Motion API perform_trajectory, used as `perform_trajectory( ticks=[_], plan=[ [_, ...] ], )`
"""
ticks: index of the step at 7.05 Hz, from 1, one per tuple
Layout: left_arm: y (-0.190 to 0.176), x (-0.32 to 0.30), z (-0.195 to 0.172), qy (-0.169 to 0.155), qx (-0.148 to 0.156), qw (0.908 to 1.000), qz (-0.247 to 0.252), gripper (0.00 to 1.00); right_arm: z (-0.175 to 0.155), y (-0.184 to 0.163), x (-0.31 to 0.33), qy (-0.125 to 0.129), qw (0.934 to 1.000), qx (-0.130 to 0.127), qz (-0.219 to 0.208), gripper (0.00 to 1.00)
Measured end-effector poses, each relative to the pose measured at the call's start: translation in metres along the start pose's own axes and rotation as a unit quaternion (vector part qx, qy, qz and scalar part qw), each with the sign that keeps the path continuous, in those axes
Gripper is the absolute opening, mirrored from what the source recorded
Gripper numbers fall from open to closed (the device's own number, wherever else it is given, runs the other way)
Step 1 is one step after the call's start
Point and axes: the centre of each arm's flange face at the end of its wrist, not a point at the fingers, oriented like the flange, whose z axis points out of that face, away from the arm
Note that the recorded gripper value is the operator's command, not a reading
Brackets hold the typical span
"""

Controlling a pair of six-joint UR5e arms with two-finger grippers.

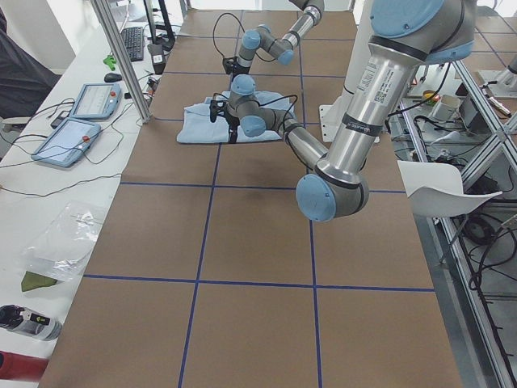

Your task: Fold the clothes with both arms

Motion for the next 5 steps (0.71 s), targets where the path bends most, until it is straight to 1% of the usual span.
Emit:
perform_trajectory(
  ticks=[2, 5],
  plan=[
    [0.000, 0.000, 0.000, 0.000, 0.000, 1.0000, 0.001, 1.00, -0.019, -0.007, -0.025, -0.026, 0.9996, 0.010, -0.010, 1.00],
    [0.000, -0.001, 0.000, 0.000, 0.000, 1.0000, 0.000, 1.00, -0.021, 0.010, -0.080, -0.052, 0.9979, 0.003, -0.039, 1.00]
  ],
)
